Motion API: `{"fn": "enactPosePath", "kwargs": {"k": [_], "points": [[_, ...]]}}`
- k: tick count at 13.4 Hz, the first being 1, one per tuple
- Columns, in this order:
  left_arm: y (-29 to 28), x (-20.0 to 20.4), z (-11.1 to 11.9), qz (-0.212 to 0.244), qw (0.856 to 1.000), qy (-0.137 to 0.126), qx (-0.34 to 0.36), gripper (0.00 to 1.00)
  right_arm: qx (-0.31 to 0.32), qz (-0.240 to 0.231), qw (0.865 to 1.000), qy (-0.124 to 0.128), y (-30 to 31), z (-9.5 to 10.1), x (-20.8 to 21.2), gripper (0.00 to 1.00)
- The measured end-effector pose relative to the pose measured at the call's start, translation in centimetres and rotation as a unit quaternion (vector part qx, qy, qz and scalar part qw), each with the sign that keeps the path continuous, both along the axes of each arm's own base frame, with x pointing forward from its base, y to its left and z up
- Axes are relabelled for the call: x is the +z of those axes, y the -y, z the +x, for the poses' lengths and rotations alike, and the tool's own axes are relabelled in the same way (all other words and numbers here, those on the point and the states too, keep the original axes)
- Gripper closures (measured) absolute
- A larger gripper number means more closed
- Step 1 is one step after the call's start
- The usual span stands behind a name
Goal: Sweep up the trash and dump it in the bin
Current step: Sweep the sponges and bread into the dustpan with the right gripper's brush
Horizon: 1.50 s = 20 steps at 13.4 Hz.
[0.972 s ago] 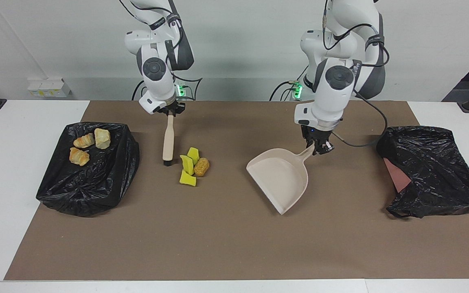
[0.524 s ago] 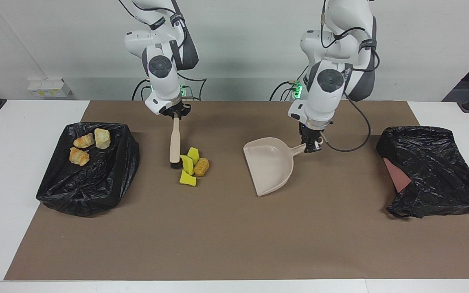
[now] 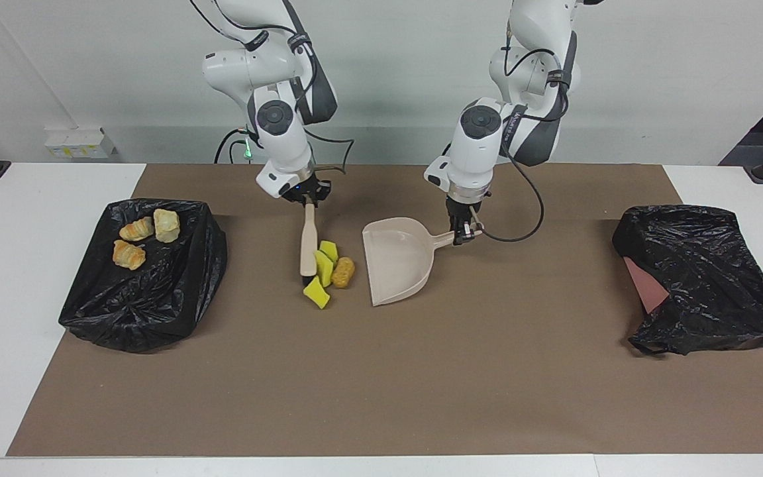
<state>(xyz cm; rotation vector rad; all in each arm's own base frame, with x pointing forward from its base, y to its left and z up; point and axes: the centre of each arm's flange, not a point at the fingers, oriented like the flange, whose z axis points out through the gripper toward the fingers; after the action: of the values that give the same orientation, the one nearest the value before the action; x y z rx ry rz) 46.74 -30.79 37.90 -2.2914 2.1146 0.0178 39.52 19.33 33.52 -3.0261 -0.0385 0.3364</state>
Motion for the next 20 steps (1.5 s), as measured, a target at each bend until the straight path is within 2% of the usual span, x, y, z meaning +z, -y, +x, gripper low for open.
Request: {"fn": "enactPosePath", "kwargs": {"k": [4,6,9,10,12,15,17,20], "points": [[0.2,-0.8,-0.3,-0.008,1.000,0.011,-0.001,0.69,-0.012,0.074,0.997,-0.028,-6.1,-1.4,0.8,0.74],[0.1,-1.5,-0.5,-0.012,1.000,0.017,-0.001,0.69,-0.013,0.100,0.995,-0.024,-7.9,-0.7,2.6,0.74],[0.0,-1.6,-0.6,-0.014,1.000,0.019,-0.001,0.69,-0.009,0.114,0.992,-0.045,-7.4,1.6,7.6,0.74],[0.0,-1.6,-0.5,-0.014,1.000,0.019,-0.001,0.69,-0.001,0.100,0.994,-0.043,-6.3,2.5,9.2,0.74],[0.0,-1.7,-0.5,-0.014,1.000,0.019,-0.001,0.69,0.026,0.043,0.999,-0.009,-3.9,4.0,10.9,0.74],[0.0,-1.7,-0.5,-0.015,1.000,0.019,0.000,0.69,0.099,-0.031,0.994,0.021,-2.1,5.2,9.8,0.74],[-0.4,-1.7,-0.2,-0.018,1.000,0.023,0.003,0.69,0.132,-0.066,0.989,0.011,-1.3,6.1,7.2,0.74],[-0.8,-1.8,0.1,-0.019,1.000,0.024,0.005,0.69,0.153,-0.073,0.985,-0.025,-2.2,6.3,2.6,0.74]]}}
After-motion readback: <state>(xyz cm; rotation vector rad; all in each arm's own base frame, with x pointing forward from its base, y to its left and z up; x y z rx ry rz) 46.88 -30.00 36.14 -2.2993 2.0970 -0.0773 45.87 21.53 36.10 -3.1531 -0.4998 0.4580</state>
